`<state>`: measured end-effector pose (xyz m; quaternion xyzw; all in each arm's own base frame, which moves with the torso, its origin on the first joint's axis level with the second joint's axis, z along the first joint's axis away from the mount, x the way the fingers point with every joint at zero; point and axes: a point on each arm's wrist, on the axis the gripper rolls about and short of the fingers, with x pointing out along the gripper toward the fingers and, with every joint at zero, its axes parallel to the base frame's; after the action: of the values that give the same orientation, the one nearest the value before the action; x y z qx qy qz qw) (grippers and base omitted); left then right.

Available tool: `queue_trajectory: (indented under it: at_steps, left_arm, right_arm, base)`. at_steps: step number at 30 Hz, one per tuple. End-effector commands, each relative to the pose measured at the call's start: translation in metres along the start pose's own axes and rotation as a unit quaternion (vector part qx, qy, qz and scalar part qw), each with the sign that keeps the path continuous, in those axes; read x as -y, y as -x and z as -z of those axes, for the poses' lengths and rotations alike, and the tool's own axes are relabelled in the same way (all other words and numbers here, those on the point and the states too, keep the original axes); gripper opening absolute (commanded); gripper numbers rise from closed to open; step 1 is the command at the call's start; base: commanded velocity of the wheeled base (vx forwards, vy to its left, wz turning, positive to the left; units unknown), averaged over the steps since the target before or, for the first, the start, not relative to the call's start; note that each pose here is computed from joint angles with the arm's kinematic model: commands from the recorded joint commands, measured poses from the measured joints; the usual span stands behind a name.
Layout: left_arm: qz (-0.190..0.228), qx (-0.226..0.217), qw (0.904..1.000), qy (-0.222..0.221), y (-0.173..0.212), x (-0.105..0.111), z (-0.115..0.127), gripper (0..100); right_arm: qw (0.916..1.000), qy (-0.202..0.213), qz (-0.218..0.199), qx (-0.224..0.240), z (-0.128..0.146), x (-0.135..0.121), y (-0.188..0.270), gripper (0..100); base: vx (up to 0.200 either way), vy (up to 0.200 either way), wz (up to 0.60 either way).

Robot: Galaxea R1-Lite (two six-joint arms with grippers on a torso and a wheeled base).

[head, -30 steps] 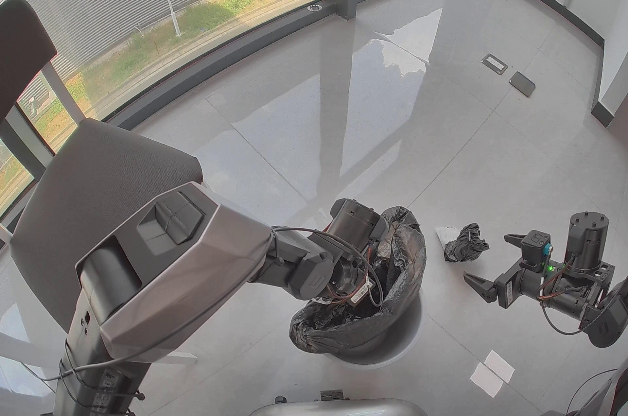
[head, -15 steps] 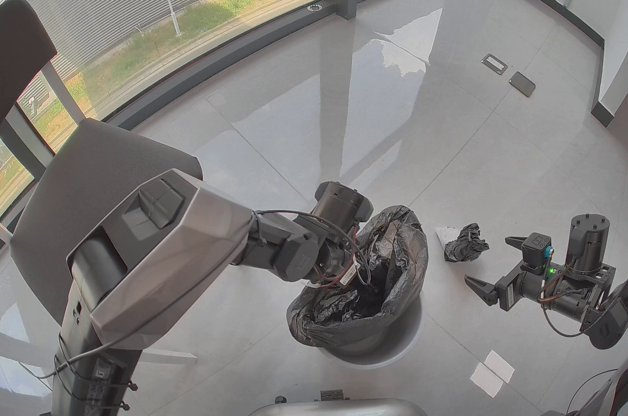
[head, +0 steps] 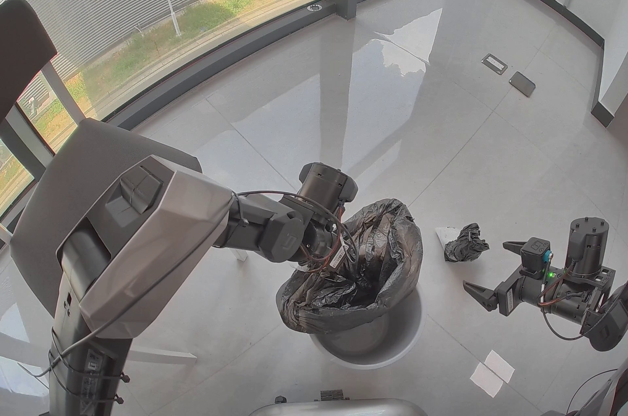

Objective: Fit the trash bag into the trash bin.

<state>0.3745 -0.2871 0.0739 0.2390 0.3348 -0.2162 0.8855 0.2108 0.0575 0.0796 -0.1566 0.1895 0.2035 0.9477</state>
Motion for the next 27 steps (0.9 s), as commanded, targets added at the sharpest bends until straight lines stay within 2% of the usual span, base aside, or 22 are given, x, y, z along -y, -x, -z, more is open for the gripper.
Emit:
queue_trajectory:
  at_steps: [1,6,11,17,20,22,27]
  left_arm:
    - [0.001,0.002,1.0,0.004,-0.001,0.002,0.0,100]
    - [-0.001,-0.001,0.9998,0.017,-0.001,0.0,0.001,100]
    - [0.0,0.012,0.9992,0.038,0.012,0.0,-0.007,100]
    - [0.033,0.032,0.9987,0.023,0.037,0.028,-0.015,100]
    - [0.065,0.032,0.9969,0.029,0.042,0.046,-0.015,100]
    - [0.084,0.025,0.9955,0.035,0.045,0.057,-0.013,100]
    - [0.11,-0.007,0.993,0.042,0.039,0.064,-0.003,100]
  right_arm:
    - [1.0,0.0,-0.001,-0.002,0.001,0.0,0.0,100]
    - [1.0,0.0,-0.004,-0.004,0.001,-0.001,-0.001,100]
    - [0.9995,0.01,-0.03,-0.001,-0.001,-0.012,-0.003,100]
    - [0.999,0.01,-0.041,-0.012,0.004,-0.017,-0.004,100]
    - [0.9991,0.009,-0.039,-0.011,0.004,-0.016,-0.003,100]
    - [0.9992,0.007,-0.038,-0.011,0.004,-0.016,-0.001,100]
    - [0.9991,0.006,-0.039,-0.015,0.006,-0.016,0.0,100]
  base:
    - [0.0,0.0,0.0]
    - [0.0,0.0,0.0]
    - [0.0,0.0,0.0]
    - [0.0,0.0,0.0]
    - [0.0,0.0,0.0]
    - [0.0,0.0,0.0]
    - [0.0,0.0,0.0]
